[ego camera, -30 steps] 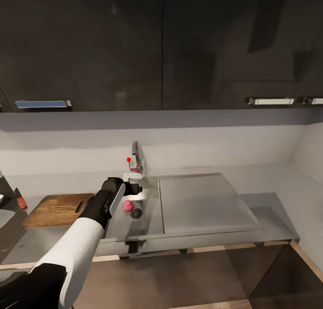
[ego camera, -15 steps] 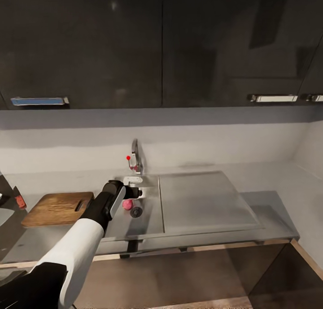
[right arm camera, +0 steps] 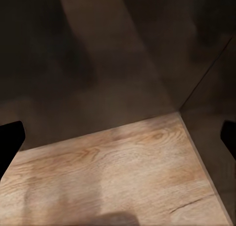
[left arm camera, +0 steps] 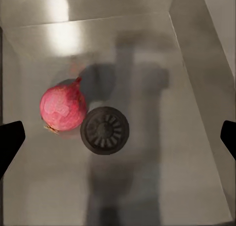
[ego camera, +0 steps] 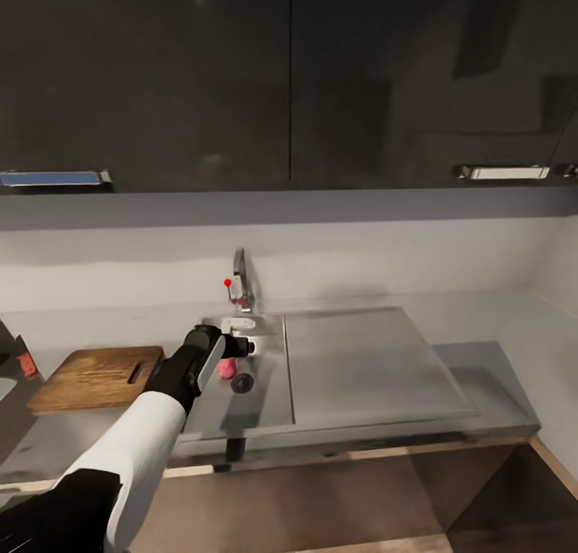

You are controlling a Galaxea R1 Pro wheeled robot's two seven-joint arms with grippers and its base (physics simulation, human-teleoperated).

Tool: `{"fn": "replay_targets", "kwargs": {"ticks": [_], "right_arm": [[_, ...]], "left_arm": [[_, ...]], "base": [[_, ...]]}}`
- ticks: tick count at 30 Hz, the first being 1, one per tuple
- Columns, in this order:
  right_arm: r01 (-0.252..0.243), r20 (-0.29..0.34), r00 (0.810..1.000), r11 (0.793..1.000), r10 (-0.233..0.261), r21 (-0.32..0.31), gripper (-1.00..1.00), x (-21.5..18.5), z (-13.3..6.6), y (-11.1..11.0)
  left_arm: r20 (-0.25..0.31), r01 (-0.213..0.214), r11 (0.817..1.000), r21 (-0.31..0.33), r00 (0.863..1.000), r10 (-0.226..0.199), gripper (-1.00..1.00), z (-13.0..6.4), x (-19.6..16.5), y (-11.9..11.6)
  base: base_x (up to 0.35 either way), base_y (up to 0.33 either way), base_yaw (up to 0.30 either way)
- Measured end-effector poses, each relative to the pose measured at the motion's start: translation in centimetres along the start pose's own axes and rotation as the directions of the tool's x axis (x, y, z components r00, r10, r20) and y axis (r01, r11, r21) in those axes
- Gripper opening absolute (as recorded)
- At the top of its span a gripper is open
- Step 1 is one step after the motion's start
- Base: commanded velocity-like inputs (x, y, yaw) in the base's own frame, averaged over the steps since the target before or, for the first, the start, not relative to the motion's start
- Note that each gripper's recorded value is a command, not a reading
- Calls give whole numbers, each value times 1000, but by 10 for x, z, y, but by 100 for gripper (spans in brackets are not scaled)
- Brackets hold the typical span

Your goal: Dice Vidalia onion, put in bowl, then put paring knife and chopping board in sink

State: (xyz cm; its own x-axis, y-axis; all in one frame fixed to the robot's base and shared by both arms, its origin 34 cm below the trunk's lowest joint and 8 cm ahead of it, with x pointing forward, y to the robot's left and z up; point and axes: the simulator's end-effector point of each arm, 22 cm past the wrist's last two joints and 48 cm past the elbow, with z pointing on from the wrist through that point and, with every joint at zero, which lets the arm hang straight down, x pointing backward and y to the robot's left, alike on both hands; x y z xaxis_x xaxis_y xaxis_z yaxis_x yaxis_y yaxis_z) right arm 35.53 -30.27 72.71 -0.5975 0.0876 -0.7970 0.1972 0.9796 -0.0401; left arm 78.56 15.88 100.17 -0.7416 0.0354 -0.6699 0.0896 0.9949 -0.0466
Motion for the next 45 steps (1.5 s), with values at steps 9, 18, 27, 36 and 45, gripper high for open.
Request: {"fn": "replay_targets", "kwargs": {"ticks": [9, 18, 27, 36, 45], "right_arm": [[2, -11, 1000, 1000, -2, 1, 100, 4, -1, -1], [4, -22, 1000, 1000, -4, 2, 100, 8, -1, -1], [6, -32, 999, 1000, -6, 2, 100, 12, -2, -1], [8, -42, 999, 1000, -8, 3, 100, 16, -3, -2], [11, -62, 998, 1000, -11, 4, 100, 23, -5, -3]], "left_arm": [[-44, 1, 1000, -9, 999, -1, 100, 12, 19, 7], [-57, 2, 1000, -15, 998, -3, 100, 17, 25, 11], [-96, 2, 1000, -20, 995, -4, 100, 26, 42, 15], [-118, 2, 1000, -26, 993, -5, 100, 32, 52, 19], [-97, 4, 1000, -27, 995, -7, 100, 39, 52, 20]], "base": [[102, 0, 0], [31, 7, 0], [148, 37, 0], [114, 1, 0], [45, 0, 0]]}}
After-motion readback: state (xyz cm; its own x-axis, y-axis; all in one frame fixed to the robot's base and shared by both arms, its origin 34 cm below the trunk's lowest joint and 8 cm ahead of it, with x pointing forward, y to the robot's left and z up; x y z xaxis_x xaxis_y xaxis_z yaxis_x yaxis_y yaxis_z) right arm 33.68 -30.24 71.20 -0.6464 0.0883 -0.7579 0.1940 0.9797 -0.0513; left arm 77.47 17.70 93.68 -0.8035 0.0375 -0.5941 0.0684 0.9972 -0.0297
